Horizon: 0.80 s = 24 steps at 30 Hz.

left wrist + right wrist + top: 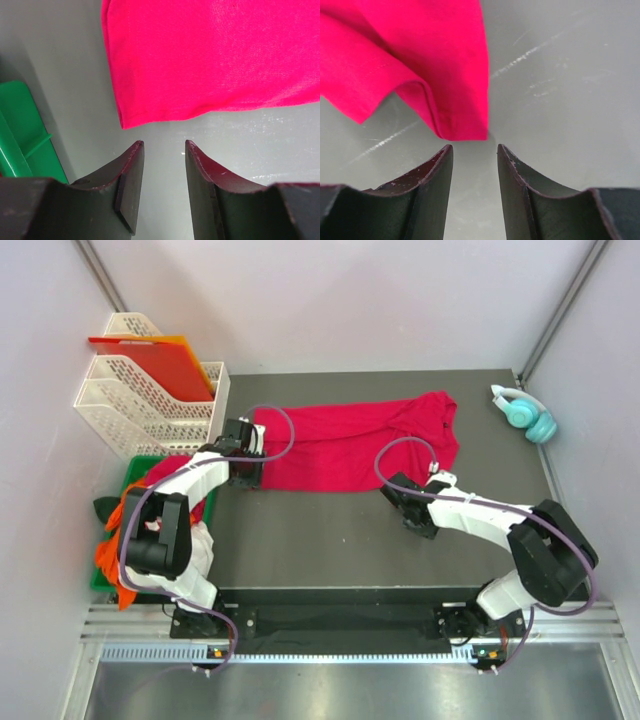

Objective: Fold and stack the t-shirts
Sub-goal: Fold the tshirt

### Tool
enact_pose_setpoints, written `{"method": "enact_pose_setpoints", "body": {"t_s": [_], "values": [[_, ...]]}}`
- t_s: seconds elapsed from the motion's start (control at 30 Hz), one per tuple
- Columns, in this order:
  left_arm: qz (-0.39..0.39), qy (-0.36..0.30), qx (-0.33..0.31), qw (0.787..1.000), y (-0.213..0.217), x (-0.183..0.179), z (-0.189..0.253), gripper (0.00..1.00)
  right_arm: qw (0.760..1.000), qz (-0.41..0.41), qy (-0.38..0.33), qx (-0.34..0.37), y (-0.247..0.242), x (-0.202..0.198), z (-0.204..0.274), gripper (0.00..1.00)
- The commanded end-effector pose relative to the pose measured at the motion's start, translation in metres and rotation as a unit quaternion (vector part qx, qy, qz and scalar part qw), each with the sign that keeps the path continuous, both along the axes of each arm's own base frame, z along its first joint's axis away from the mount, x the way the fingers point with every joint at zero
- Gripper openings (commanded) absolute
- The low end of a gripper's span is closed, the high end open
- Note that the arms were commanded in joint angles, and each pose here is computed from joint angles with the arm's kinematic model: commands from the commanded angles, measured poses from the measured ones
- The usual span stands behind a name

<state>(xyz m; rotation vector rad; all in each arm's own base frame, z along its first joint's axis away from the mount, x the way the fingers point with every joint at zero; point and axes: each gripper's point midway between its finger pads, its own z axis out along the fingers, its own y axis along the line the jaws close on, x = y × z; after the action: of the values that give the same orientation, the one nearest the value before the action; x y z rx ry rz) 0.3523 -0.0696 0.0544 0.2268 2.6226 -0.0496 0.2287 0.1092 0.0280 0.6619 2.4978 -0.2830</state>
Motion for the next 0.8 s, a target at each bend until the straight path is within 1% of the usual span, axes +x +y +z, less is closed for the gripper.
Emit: {"method": "enact_pose_setpoints", "body": {"t_s": [0.0,0.43,0.77], "values": [[0.001,-0.013,-0.008,1.0,-0.002,0.005,0.005,0.44,0.999,-0.01,-0.034,0.017,0.016,0.015,0.004,0.42],[0.002,-0.005,-0.011,1.0,-0.003,0.005,0.0,0.43,0.997,-0.051,-0.061,-0.01,-0.009,0.013,0.009,0.41],[0.003,-0.005,-0.011,1.0,-0.003,0.004,0.0,0.43,0.995,-0.075,-0.053,-0.03,-0.031,0.009,0.0,0.41]]}}
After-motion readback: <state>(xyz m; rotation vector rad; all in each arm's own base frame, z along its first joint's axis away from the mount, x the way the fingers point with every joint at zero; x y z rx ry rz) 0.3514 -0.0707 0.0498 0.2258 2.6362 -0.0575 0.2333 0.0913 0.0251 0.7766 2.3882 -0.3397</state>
